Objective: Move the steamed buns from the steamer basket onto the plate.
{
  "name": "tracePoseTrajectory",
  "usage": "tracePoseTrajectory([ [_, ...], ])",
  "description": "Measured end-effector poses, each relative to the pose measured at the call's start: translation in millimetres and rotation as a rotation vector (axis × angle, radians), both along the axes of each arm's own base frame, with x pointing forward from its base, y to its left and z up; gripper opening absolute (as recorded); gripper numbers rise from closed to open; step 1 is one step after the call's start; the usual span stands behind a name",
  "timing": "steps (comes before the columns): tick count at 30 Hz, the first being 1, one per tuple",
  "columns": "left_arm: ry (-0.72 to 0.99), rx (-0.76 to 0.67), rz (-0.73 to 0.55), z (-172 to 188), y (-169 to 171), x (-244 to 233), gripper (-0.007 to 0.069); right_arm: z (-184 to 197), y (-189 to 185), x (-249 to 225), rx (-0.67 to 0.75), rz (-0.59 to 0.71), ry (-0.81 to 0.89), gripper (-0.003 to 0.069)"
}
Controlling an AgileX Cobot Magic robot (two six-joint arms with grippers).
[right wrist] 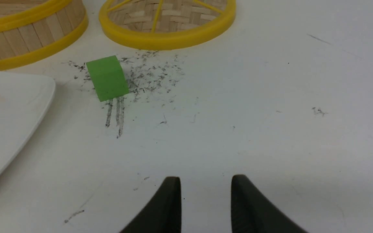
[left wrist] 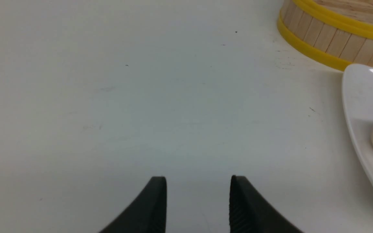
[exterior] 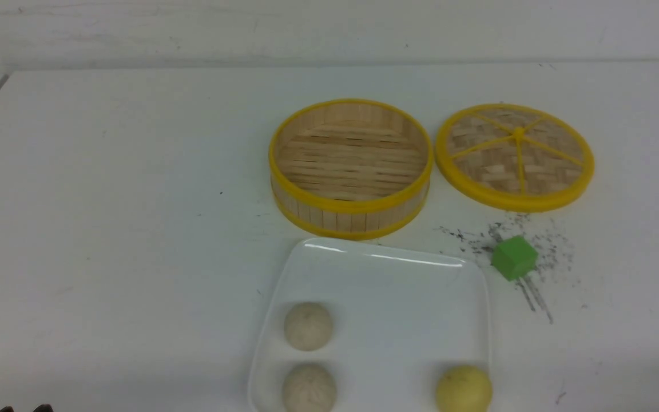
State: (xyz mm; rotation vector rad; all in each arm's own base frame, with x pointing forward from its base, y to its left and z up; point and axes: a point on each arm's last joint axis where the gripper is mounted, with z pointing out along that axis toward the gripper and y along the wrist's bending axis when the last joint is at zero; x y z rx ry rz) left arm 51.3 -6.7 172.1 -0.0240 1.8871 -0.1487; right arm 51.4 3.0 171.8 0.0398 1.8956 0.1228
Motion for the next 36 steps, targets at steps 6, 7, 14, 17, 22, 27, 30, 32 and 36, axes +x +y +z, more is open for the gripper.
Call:
tracePoseTrajectory([
  [6,0.000,0.000,0.000,0.0,0.0,0.0,0.0300,0.0,0.0,0.0,0.000,0.000,0.000,0.0240],
  [7,0.000,0.000,0.000,0.0,0.0,0.0,0.0300,0.0,0.0,0.0,0.000,0.000,0.000,0.0240],
  [14,0.000,0.000,0.000,0.0,0.0,0.0,0.0300,0.0,0.0,0.0,-0.004,0.002,0.000,0.0240],
  [17,0.000,0.000,0.000,0.0,0.0,0.0,0.0300,0.0,0.0,0.0,-0.018,0.006,-0.001,0.0240],
  [22,0.000,0.000,0.000,0.0,0.0,0.0,0.0300,0.0,0.0,0.0,-0.021,0.007,-0.001,0.0240],
  [27,0.000,0.000,0.000,0.0,0.0,0.0,0.0300,0.0,0.0,0.0,-0.021,0.007,-0.001,0.0240],
  [30,0.000,0.000,0.000,0.0,0.0,0.0,0.0300,0.0,0.0,0.0,-0.022,0.007,-0.002,0.0240],
  [32,0.000,0.000,0.000,0.0,0.0,0.0,0.0300,0.0,0.0,0.0,-0.022,0.007,-0.002,0.0240],
  [36,0.000,0.000,0.000,0.0,0.0,0.0,0.0300,0.0,0.0,0.0,-0.022,0.007,-0.002,0.0240],
])
